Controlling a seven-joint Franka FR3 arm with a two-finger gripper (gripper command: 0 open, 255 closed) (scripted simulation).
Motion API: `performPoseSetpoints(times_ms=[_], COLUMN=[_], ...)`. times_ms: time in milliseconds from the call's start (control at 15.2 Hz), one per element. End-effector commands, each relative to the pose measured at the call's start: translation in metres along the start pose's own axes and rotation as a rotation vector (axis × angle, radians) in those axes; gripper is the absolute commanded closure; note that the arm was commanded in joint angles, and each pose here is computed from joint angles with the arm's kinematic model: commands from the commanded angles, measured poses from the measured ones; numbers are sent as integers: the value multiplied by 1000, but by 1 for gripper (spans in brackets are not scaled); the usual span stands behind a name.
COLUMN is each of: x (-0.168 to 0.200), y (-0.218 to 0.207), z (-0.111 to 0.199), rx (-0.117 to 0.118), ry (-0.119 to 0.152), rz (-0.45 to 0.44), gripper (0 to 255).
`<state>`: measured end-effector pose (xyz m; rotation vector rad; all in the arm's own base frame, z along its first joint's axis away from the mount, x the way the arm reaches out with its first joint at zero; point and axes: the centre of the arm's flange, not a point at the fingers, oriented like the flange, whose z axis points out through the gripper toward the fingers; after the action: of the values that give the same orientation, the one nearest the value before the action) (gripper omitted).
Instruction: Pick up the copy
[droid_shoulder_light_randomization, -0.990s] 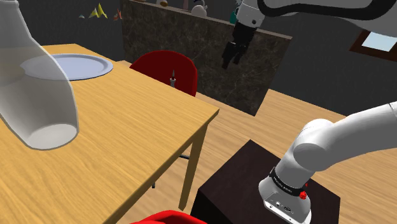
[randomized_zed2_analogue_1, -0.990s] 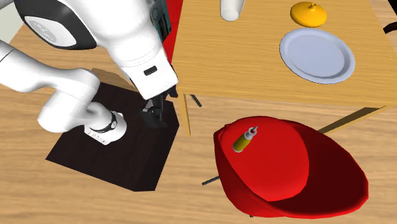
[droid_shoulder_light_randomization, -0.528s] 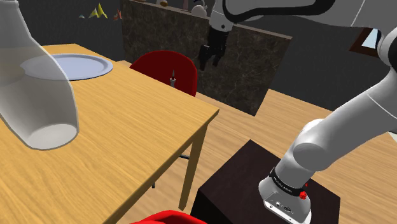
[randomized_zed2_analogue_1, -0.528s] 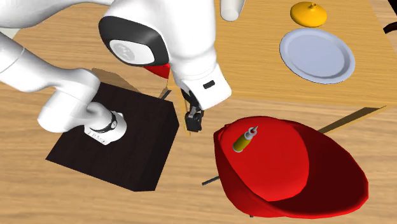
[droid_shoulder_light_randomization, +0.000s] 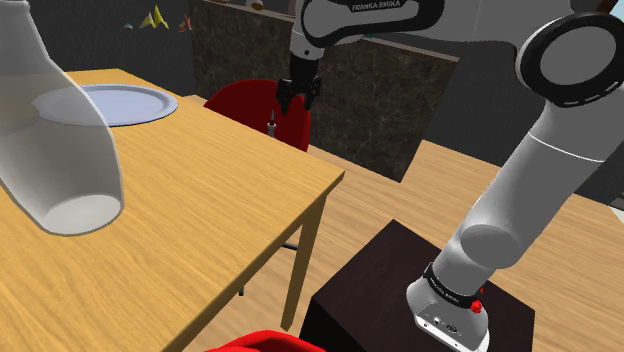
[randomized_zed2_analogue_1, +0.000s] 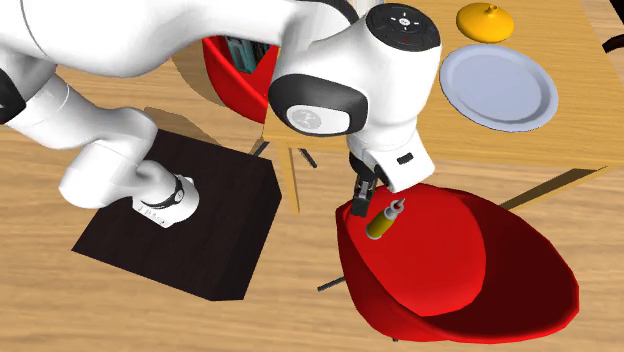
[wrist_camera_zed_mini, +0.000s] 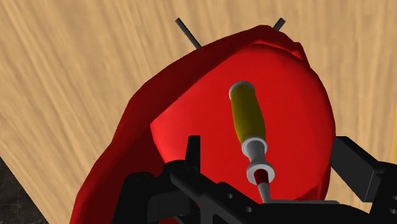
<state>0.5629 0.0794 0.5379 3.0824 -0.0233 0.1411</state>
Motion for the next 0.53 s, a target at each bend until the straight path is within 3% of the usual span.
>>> performPoseSetpoints(times_ms=[0, 264, 462], x=[22, 68, 74], y=[-4, -16, -18], z=[12, 39, 54], rx=[3, 8, 8], ry=[-9, -28, -31], rz=[12, 35, 38], gripper=[0, 0, 0])
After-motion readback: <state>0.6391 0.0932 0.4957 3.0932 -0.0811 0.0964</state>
